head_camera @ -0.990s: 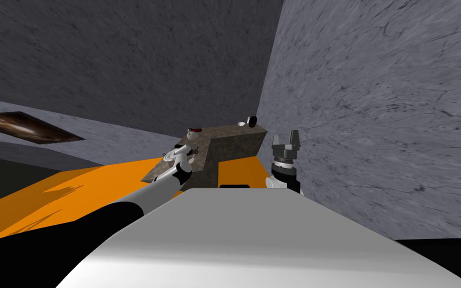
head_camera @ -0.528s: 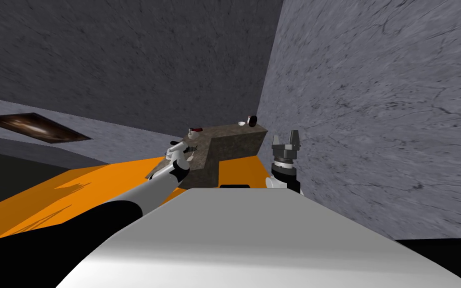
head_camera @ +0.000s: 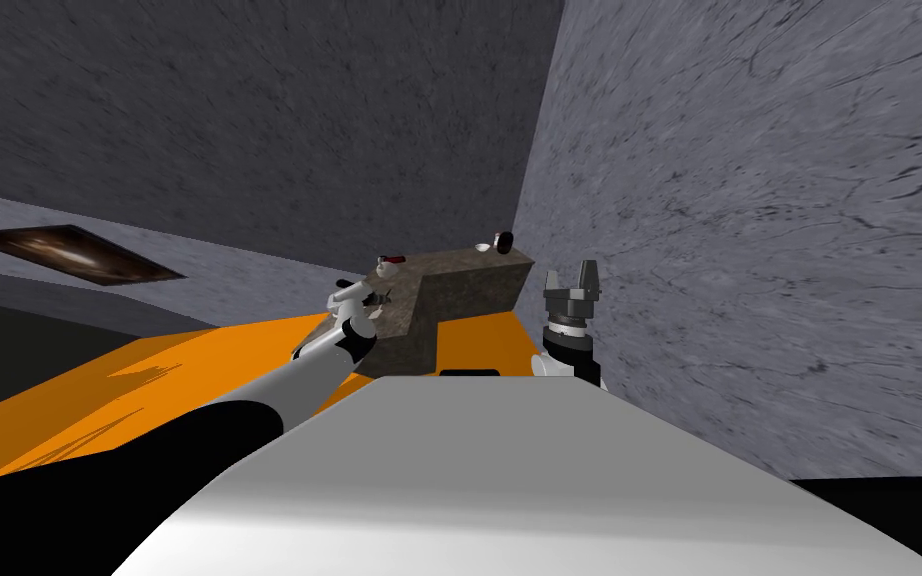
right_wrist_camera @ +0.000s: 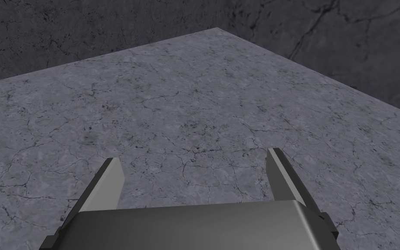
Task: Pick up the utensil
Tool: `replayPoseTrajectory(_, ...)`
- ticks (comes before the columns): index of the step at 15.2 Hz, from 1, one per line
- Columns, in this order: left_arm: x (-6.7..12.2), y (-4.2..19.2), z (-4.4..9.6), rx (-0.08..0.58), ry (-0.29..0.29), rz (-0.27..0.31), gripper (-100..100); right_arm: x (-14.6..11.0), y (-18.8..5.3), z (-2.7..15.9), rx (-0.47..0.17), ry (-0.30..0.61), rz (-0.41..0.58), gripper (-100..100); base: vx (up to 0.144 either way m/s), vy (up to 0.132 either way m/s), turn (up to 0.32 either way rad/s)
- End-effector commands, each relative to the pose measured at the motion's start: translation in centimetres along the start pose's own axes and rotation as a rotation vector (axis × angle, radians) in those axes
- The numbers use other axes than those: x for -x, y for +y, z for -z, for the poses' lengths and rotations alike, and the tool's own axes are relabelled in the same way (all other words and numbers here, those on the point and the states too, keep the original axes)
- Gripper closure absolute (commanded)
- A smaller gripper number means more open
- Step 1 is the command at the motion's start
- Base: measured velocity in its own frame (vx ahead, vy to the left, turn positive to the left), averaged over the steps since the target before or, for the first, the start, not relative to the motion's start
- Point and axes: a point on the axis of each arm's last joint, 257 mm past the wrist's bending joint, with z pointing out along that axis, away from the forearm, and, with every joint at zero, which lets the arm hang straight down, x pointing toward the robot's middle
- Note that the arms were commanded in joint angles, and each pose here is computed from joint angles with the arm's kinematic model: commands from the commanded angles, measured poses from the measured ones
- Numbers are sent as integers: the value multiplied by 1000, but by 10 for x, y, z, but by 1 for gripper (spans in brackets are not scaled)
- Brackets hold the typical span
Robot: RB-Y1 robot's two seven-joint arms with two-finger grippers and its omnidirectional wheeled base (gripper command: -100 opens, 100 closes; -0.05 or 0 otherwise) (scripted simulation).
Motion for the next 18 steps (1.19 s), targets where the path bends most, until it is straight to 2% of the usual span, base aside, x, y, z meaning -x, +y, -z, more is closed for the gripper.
replayPoseTrajectory(1, 9, -1, 1, 8, -35, -8, -100, 0, 0, 0, 0, 0, 0, 0, -22, -24, -10)
replayPoseTrajectory(9, 43, 15, -1, 65, -144, -27, -100, 0, 0, 0, 0, 0, 0, 0, -12, -12, -19)
replayPoseTrajectory(10, 38, 12, -1, 55, -129, -25, -100, 0, 0, 0, 0, 0, 0, 0, 0, 0, 0)
replayPoseTrajectory(12, 42, 20, -8, 43, -131, -11, -100, 0, 0, 0, 0, 0, 0, 0, -19, 51, -129)
replayPoseTrajectory(15, 44, 22, -8, 43, -132, -11, -100, 0, 0, 0, 0, 0, 0, 0, -28, 71, -71)
replayPoseTrajectory(16, 41, 16, -4, 51, -132, -19, 100, 0, 0, 0, 0, 0, 0, 0, 14, -15, 119)
replayPoseTrajectory(18, 40, 16, -5, 48, -130, -14, 100, 0, 0, 0, 0, 0, 0, 0, 21, -59, 153)
